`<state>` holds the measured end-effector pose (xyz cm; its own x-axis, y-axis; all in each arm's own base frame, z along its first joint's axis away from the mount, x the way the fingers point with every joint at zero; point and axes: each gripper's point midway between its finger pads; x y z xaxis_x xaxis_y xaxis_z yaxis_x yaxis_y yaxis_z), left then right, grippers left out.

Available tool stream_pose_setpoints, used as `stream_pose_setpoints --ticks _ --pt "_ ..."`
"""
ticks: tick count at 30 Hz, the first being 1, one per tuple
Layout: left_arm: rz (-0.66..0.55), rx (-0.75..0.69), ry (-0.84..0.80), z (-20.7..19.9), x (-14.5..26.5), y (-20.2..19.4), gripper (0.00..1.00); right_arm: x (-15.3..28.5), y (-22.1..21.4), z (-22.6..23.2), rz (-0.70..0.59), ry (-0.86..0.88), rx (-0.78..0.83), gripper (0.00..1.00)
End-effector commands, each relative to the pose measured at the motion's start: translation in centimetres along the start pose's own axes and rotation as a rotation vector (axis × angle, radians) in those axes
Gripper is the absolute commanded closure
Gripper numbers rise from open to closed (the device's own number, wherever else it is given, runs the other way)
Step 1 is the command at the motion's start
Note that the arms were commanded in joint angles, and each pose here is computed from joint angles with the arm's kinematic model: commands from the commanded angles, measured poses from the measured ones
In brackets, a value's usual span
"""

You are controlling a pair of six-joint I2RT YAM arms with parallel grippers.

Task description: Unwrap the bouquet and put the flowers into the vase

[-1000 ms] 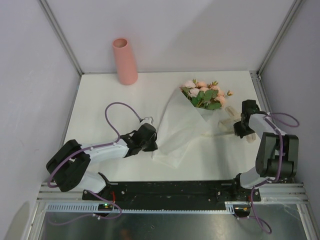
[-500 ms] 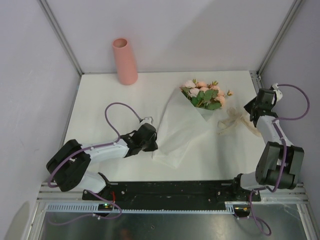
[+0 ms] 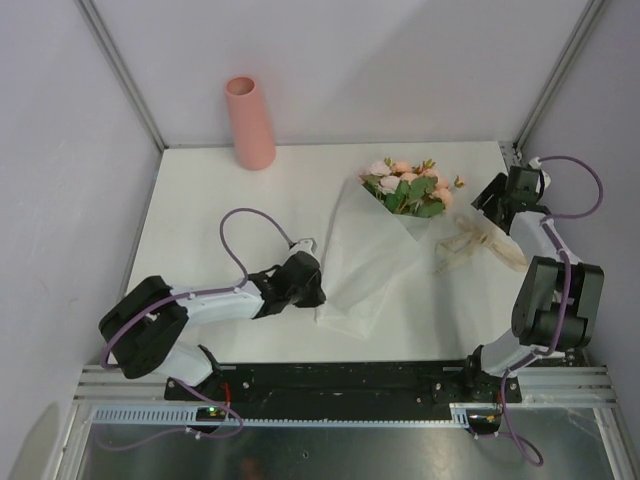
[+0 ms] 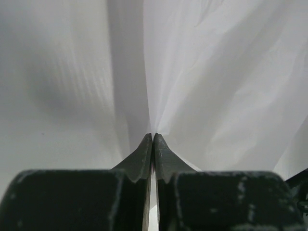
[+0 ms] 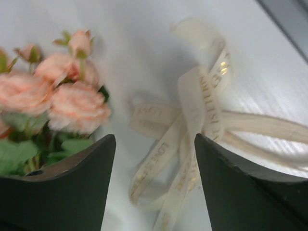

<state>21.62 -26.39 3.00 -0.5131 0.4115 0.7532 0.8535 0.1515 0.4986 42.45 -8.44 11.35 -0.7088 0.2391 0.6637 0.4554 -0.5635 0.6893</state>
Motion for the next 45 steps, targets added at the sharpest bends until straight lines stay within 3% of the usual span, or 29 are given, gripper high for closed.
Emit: stream_pose_setpoints --ticks 1,6,12,21,24,27,35,38,45 --pt "-0.030 0.007 -0.066 -2.5 0.1 0.6 0.90 4.5 0.3 4.9 0.011 0.161 0.045 0.26" --pt "-0.042 0.000 -0.071 -2.6 0.5 0.7 0.76 8.2 -4.8 9.8 0.125 0.394 0.077 0.20" --pt "-0.126 -0.031 -0.081 -3.0 2.7 2.9 0.57 11.8 -11.9 12.6 0.247 0.593 0.072 0.13" --pt "-0.345 -0.143 -0.067 -3.6 9.1 8.9 0.23 12.9 -16.6 10.5 0.254 0.572 0.020 0.11" --pt "-0.412 -0.206 -0.023 -2.7 11.4 10.4 0.05 13.1 -16.9 11.0 0.240 0.621 0.004 0.11" --pt "-0.453 -0.256 0.011 -2.0 13.2 11.3 0.01 12.8 -17.1 11.4 0.244 0.636 -0.003 0.12" --pt "-0.485 -0.276 0.075 -0.4 14.8 11.9 0.00 10.6 -17.3 12.1 0.241 0.615 -0.061 0.16" --pt "-0.477 -0.275 0.085 0.0 15.0 11.8 0.00 10.6 -17.1 13.1 0.243 0.657 -0.075 0.28" --pt "-0.468 -0.218 0.064 0.8 15.4 11.4 0.00 12.6 -16.1 16.6 0.217 0.792 -0.053 0.91"
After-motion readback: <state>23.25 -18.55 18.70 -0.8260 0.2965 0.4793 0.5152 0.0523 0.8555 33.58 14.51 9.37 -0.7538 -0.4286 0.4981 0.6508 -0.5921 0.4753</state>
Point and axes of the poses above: each gripper's point midway between its finger pads, its own x axis back along the fingers, its own z axis along the line the jaws close on, y = z × x, and after that the axes turned 2 degrees about x, right-handed
